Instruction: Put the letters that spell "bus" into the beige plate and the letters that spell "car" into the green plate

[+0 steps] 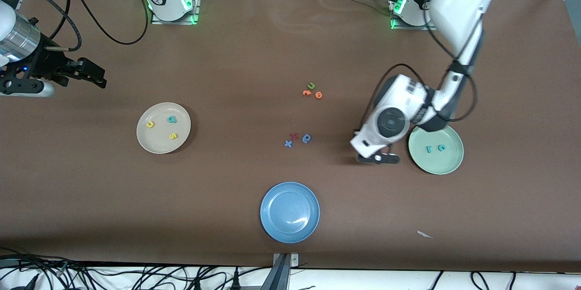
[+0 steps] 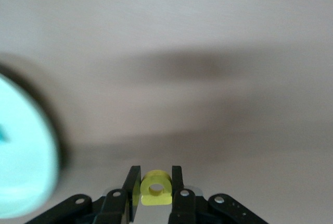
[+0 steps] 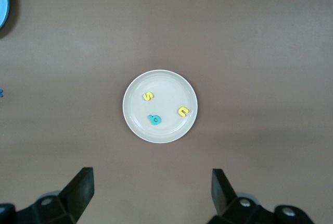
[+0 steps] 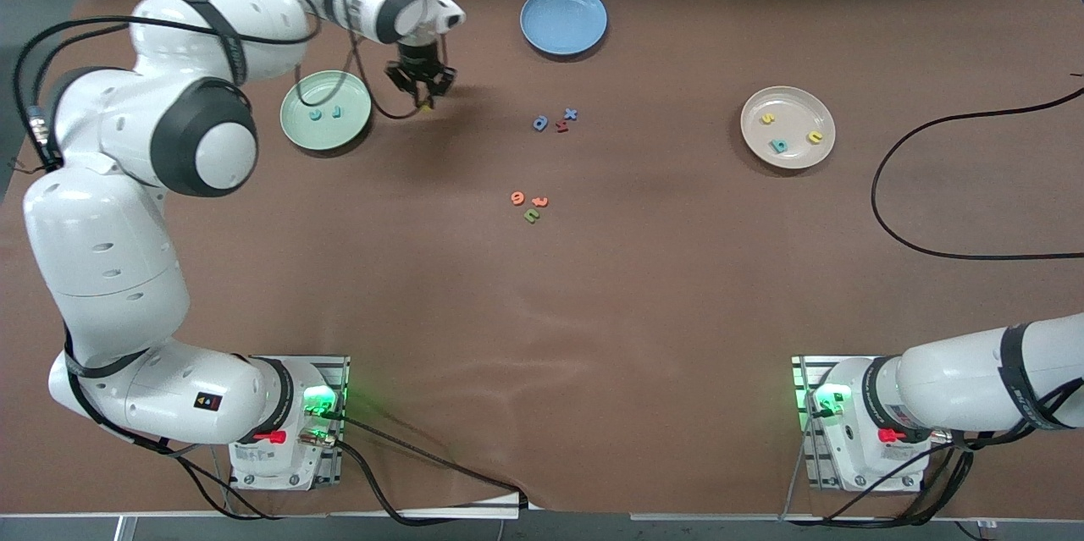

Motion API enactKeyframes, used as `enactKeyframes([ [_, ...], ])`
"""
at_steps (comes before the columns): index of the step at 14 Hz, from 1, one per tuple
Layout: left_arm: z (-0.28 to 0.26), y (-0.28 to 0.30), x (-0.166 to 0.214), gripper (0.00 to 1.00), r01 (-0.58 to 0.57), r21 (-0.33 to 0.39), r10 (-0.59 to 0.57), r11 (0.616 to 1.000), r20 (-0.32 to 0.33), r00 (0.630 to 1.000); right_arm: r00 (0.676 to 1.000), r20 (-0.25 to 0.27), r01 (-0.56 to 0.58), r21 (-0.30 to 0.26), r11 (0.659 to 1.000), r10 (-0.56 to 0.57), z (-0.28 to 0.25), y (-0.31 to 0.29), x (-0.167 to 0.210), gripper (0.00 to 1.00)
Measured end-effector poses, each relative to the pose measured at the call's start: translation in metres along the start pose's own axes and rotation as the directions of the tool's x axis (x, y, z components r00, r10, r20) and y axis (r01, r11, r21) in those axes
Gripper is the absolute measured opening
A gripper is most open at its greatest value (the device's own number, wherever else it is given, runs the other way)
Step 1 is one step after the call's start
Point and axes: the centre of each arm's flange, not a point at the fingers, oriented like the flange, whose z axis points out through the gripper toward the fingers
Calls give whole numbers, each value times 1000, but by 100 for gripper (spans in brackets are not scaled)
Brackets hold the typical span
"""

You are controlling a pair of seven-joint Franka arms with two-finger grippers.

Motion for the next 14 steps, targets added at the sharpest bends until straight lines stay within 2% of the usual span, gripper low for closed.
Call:
enactKeyframes([
  [4,12,-111,8,28,-199,50,198,979,24,980,1000,0,0,0,1000,0,0,0,0,100],
  [6,18,-151,8,28,-249,50,247,967,36,968,1000,0,0,0,1000,0,0,0,0,100],
  [8,20,-171,7,43,-255,41,254,966,34,967,1000,0,0,0,1000,0,0,0,0,100],
  [11,6,-167,12,73,-237,35,236,971,6,972,1000,0,0,0,1000,0,0,0,0,100],
  [14,-21,-167,14,100,-169,-24,169,985,-21,985,1000,0,0,0,1000,0,0,0,0,100],
])
